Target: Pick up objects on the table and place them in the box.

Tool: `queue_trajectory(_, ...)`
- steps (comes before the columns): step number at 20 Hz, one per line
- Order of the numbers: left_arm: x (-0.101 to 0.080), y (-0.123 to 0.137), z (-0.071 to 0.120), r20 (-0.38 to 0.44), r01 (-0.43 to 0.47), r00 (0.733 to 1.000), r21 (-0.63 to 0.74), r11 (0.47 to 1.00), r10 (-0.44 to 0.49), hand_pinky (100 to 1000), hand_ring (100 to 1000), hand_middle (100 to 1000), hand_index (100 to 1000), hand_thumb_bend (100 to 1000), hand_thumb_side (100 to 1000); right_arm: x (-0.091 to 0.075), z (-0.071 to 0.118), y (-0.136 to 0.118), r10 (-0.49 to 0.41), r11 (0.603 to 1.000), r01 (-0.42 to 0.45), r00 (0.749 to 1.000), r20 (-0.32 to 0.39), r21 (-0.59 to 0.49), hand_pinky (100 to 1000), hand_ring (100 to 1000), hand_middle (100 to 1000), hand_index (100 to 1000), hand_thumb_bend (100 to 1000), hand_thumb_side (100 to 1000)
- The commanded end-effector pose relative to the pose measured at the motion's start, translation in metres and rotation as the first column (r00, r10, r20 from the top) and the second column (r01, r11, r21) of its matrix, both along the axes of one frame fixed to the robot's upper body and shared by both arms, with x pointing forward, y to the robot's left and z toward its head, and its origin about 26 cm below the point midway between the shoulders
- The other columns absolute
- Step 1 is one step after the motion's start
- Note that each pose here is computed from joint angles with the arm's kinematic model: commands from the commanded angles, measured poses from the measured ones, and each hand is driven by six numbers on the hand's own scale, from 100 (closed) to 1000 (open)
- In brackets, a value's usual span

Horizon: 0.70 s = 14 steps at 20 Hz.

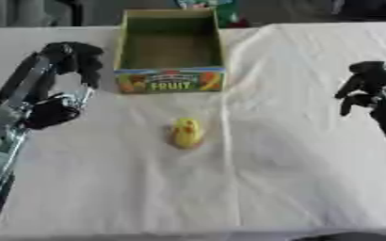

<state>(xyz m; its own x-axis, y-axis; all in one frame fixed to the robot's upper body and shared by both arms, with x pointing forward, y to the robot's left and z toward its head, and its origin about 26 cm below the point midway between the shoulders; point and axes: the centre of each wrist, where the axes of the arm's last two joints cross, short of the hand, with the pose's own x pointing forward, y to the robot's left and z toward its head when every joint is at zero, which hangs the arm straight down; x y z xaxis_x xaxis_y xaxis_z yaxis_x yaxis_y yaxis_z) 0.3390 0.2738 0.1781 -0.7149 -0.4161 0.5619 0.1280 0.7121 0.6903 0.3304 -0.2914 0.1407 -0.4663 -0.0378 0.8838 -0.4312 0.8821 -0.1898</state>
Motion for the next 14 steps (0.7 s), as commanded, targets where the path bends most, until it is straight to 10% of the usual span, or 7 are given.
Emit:
queue_trajectory(1, 0.005, -0.005, 0.013, 0.035, 0.011, 0.999, 0.078, 0.997, -0.014, 542, 562, 580, 778, 100, 365, -0.001, 0.009, 0.001, 0.01, 1.0, -0.009, 0.999, 0.033, -0.006, 382, 564, 522, 738, 100, 505)
queue_trajectory(14, 0.04, -0.051, 0.014, 0.037, 0.13, 0.987, 0.378, 0.916, -0.156, 548, 562, 572, 782, 100, 233, 0.0, 0.011, 0.002, 0.018, 1.0, -0.018, 0.999, 0.039, -0.006, 382, 564, 522, 738, 100, 503)
